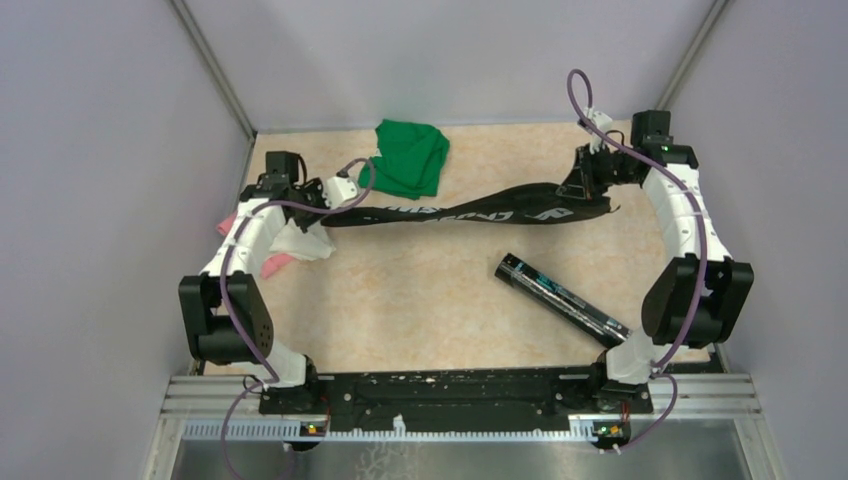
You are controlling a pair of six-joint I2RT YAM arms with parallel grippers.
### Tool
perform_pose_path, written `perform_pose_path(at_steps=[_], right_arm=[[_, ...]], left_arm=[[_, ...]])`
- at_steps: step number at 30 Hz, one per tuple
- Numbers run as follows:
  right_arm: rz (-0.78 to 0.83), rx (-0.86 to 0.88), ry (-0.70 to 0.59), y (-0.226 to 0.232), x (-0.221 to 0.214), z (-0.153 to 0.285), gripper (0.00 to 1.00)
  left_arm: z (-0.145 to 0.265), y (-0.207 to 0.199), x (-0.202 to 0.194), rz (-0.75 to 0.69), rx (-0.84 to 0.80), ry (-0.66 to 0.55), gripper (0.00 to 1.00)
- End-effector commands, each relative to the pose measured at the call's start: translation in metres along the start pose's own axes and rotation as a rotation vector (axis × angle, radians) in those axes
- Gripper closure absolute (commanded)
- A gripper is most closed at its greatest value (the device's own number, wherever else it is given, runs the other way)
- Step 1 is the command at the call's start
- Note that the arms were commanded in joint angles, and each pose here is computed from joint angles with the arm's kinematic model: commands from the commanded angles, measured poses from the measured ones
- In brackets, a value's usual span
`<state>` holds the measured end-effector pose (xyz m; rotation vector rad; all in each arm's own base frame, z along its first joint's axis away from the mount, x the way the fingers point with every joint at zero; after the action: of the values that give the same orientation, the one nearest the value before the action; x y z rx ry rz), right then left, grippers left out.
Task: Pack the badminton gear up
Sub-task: Zip the racket bag at the center of the board.
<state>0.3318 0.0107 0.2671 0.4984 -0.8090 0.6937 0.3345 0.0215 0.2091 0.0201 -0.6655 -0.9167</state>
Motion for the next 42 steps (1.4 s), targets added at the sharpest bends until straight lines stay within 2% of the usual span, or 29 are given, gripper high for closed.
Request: perform_pose_path(at_steps=[1, 9, 21, 25, 28, 34, 36, 38, 40, 42], right_arm=[[0.082, -0.218, 0.004, -0.032, 0.012, 0.027, 1.00], [0.081, -0.223, 0.009, -0.035, 0.013, 0.026, 1.00], [0.100, -0.251, 0.038, -0.039, 0.013, 0.029, 1.00], [0.165, -0.207, 0.004, -0.025, 0.021, 0.028, 1.00], [0.247, -0.206, 0.017, -0.006, 0.034, 0.015, 1.00], [0.309, -0.187, 0.005, 0.014, 0.063, -0.002, 0.99], [0.330, -0.174, 0.000, 0.019, 0.074, -0.005, 0.93], [0.354, -0.166, -0.001, 0.025, 0.083, -0.008, 0.83], [0.387, -0.171, -0.003, 0.033, 0.092, -0.011, 0.70], [0.416, -0.186, -0.002, 0.039, 0.100, -0.011, 0.49]], left_arm=[[0.013, 0.019, -0.034, -0.034, 0.096, 0.148, 1.00], [0.001, 0.024, -0.059, -0.034, 0.092, 0.182, 1.00], [-0.003, 0.029, -0.077, -0.032, -0.017, 0.142, 1.00], [0.008, 0.018, -0.060, -0.014, -0.140, 0.026, 1.00], [0.015, 0.007, -0.041, 0.050, -0.235, -0.086, 1.00], [0.031, -0.002, -0.013, 0.151, -0.279, -0.236, 1.00], [0.035, -0.004, -0.005, 0.188, -0.293, -0.262, 1.00], [0.037, -0.006, 0.001, 0.223, -0.308, -0.275, 1.00], [0.039, -0.009, 0.007, 0.274, -0.329, -0.287, 1.00], [0.041, -0.009, 0.013, 0.324, -0.347, -0.305, 1.00]])
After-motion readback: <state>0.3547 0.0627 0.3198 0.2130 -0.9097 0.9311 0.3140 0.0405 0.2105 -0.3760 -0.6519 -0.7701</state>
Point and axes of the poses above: each gripper's point midway between its finger pads, its own z axis back along the fingers, its own y axis along the line the jaws close on, x = y × z, the point moved 9 cm from there along z, back along the fingers, and after that the axes turned 12 degrees about z, right-handed, at the moved point
